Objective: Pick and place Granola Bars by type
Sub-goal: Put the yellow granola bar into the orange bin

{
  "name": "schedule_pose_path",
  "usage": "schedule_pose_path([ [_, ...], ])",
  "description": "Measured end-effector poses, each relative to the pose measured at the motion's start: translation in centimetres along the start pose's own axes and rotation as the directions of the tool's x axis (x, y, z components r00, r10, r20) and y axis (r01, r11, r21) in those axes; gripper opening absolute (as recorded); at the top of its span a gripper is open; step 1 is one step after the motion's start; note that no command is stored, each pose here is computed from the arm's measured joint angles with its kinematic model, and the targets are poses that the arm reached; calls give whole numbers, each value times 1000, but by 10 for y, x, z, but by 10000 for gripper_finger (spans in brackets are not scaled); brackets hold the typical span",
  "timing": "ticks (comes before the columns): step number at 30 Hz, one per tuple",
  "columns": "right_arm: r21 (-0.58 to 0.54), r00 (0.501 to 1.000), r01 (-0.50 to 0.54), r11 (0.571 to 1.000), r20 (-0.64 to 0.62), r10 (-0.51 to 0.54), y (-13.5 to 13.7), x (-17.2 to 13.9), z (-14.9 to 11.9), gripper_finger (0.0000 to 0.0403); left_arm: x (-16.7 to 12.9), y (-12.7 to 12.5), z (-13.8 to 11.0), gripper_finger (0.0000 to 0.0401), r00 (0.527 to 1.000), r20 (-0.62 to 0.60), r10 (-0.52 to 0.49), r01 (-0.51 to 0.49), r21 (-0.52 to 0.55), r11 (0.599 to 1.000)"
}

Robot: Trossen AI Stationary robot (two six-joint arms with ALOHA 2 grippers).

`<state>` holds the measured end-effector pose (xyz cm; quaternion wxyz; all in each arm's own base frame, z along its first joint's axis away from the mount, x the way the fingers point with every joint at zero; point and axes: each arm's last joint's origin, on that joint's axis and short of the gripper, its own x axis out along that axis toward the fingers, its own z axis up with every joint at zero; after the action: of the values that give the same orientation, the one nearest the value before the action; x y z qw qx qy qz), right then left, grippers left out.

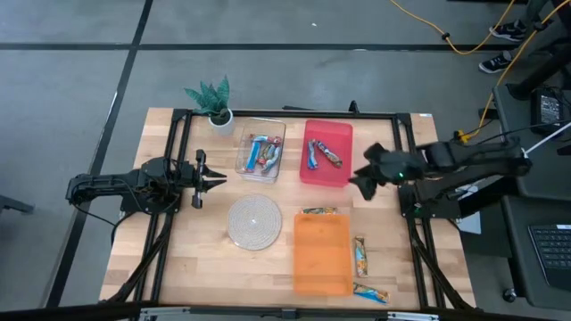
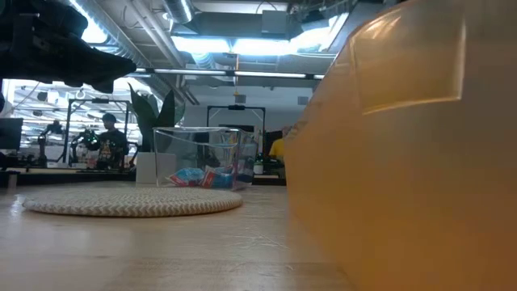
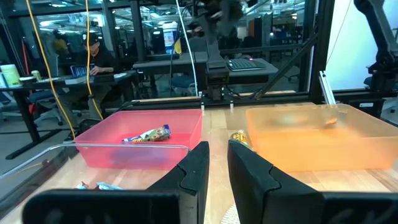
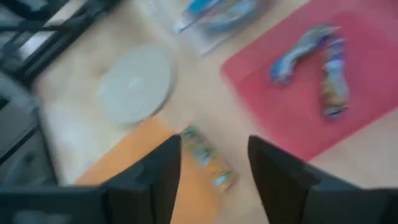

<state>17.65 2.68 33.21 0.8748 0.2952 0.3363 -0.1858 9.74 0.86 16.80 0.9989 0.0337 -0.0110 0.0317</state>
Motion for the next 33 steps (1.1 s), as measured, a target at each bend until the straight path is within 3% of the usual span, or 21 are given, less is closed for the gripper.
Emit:
schedule_pose_path([
  [7, -81, 986, -139, 987, -109, 130, 26, -12, -32, 187, 0, 0, 0, 55, 1000, 0, 0, 0, 0, 1000],
  [13, -98, 963, -188, 977, -215, 164, 43, -16, -60, 187, 0, 0, 0, 55, 1000, 0, 0, 0, 0, 1000],
  [22, -186, 934, -109, 976, -356, 37, 63, -12, -119, 188, 0, 0, 0, 55, 1000, 0, 0, 0, 0, 1000],
  [28, -222, 934, -7, 975, -350, -73, 74, -3, -160, 188, 0, 0, 0, 55, 1000, 0, -1, 1, 0, 1000],
  [33, -296, 916, 141, 945, -322, -237, 74, 12, -188, 188, 0, 0, 0, 55, 1000, 0, -1, 1, 0, 1000],
])
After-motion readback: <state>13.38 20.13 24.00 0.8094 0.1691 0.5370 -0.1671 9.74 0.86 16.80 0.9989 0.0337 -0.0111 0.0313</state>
